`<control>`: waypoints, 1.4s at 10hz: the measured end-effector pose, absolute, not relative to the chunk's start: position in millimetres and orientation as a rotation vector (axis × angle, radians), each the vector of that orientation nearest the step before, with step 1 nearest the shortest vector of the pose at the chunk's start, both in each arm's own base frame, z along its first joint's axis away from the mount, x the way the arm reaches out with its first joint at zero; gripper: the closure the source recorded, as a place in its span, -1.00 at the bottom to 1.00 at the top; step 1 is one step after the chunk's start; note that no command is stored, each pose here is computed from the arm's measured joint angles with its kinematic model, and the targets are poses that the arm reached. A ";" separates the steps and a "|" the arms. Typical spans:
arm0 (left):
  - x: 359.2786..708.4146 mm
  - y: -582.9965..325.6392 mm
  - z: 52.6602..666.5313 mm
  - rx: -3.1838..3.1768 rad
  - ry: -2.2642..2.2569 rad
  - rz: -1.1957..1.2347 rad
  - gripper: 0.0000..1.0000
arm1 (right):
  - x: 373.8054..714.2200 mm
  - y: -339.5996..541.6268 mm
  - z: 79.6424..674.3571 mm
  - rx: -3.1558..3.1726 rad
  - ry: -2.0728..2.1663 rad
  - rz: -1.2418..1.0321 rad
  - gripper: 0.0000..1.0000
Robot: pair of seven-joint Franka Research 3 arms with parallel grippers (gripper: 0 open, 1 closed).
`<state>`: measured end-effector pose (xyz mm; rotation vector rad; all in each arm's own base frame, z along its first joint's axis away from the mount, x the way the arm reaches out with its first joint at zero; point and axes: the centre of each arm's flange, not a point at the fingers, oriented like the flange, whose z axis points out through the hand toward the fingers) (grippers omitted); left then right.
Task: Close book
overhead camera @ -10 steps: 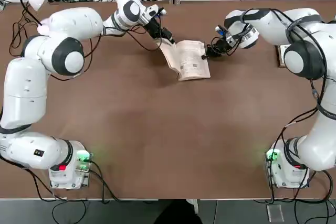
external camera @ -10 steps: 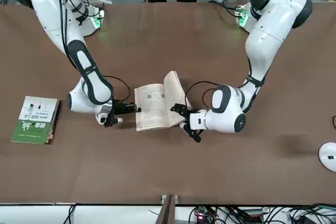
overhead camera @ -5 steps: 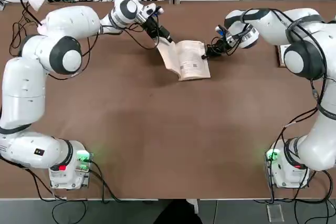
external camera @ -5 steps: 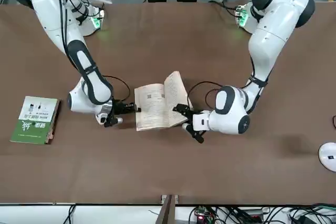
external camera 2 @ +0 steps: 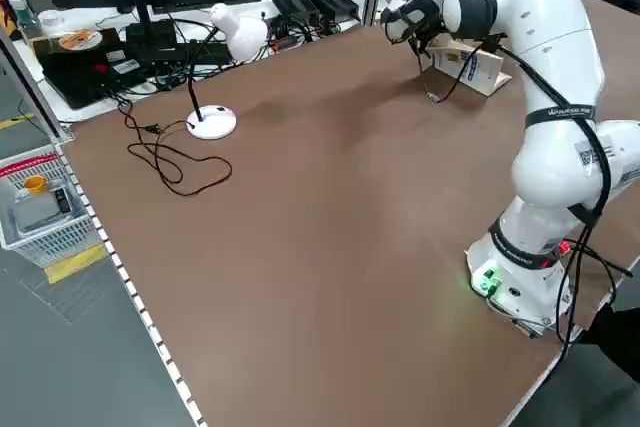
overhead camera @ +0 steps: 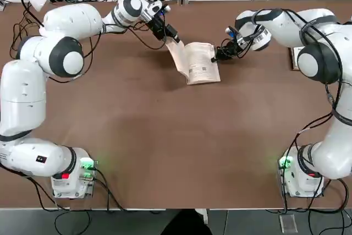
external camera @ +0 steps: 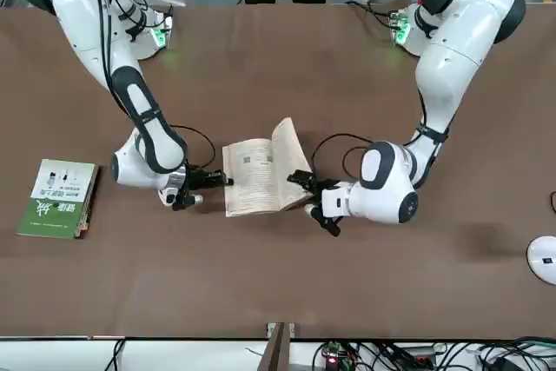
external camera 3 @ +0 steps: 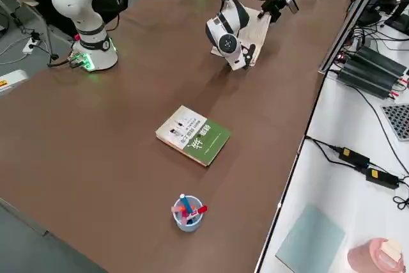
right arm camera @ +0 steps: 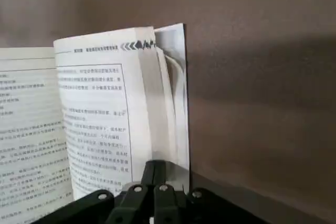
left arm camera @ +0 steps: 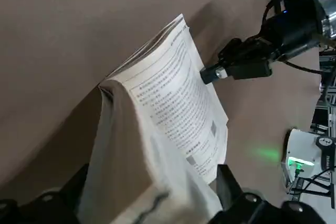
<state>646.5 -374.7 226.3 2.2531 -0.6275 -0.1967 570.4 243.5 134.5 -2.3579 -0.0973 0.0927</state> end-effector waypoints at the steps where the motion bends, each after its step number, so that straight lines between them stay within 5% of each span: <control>1: 646.2 -374.9 227.8 2.255 -0.618 -0.205 -1.00 | 570.4 243.5 134.5 -2.358 -0.097 0.093 0.98; 14: 639.1 -386.3 255.7 2.274 -0.460 -0.307 -1.00 | 570.4 243.2 134.5 -2.358 -0.096 0.092 0.98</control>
